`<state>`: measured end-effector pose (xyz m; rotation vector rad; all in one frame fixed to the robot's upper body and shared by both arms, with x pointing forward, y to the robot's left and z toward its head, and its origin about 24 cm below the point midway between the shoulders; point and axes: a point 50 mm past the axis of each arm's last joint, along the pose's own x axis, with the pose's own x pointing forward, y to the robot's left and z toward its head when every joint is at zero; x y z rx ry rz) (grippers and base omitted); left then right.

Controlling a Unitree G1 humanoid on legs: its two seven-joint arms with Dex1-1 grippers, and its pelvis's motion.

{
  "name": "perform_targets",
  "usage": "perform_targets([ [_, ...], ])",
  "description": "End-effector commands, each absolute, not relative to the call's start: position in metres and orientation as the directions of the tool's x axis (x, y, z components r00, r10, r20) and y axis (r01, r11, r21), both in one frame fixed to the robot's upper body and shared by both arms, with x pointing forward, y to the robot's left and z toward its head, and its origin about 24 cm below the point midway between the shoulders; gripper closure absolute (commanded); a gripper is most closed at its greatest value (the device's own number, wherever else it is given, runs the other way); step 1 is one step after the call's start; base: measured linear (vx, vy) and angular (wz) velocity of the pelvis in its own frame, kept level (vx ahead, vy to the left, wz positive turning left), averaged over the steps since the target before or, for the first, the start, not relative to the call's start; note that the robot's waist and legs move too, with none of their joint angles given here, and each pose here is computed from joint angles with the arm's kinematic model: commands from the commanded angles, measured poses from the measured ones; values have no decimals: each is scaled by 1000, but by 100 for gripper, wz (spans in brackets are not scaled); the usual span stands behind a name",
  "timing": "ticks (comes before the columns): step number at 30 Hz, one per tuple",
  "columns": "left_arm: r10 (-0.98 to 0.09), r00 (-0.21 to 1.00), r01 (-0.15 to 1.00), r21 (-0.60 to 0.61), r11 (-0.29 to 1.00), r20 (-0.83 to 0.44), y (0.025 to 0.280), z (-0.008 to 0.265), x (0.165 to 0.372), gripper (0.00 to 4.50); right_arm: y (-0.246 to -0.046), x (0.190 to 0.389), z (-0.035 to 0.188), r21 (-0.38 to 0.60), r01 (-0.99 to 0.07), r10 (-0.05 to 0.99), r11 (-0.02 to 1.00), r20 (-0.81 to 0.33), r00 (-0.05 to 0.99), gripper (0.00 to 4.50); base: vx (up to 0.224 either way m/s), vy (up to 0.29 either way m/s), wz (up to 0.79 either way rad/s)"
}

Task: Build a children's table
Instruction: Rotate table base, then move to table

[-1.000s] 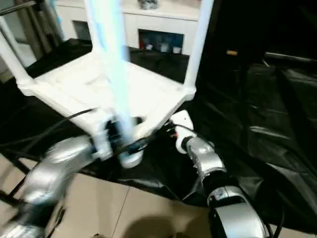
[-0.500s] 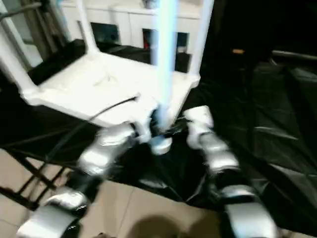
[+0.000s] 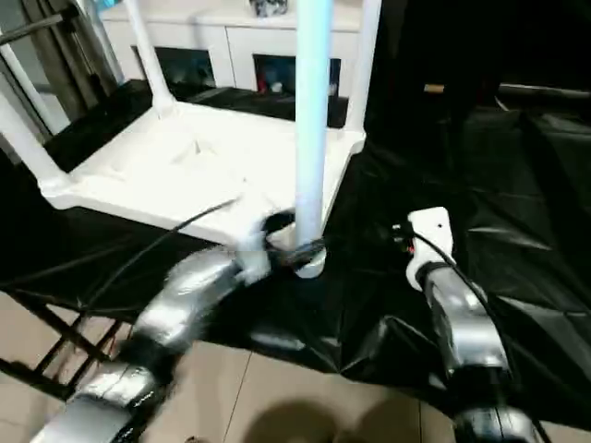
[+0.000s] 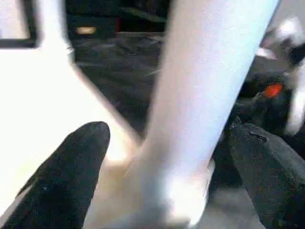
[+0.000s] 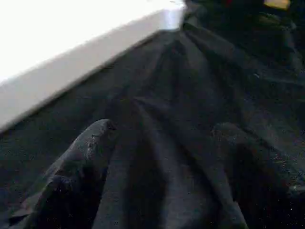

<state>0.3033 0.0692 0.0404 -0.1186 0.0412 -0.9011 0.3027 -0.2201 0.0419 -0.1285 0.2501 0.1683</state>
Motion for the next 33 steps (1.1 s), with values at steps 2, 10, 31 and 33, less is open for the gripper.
perform_targets([
  [2,-725,686,727,-103,679,62,88,47,288,0,-199,297,45,-107,-259,224,960,-267,937,81,0,0,0],
  [10,-390,921,390,-13,921,-8,143,45,268,0,-190,287,47,-76,-175,156,982,-216,964,81,0,0,0],
  [31,-177,984,177,37,983,-12,148,63,284,0,-180,272,43,56,-93,104,994,-228,968,81,-4,97,-26],
  [33,-142,990,142,44,989,-13,151,63,283,0,-177,271,44,50,-131,139,990,-232,963,81,-29,100,-4],
])
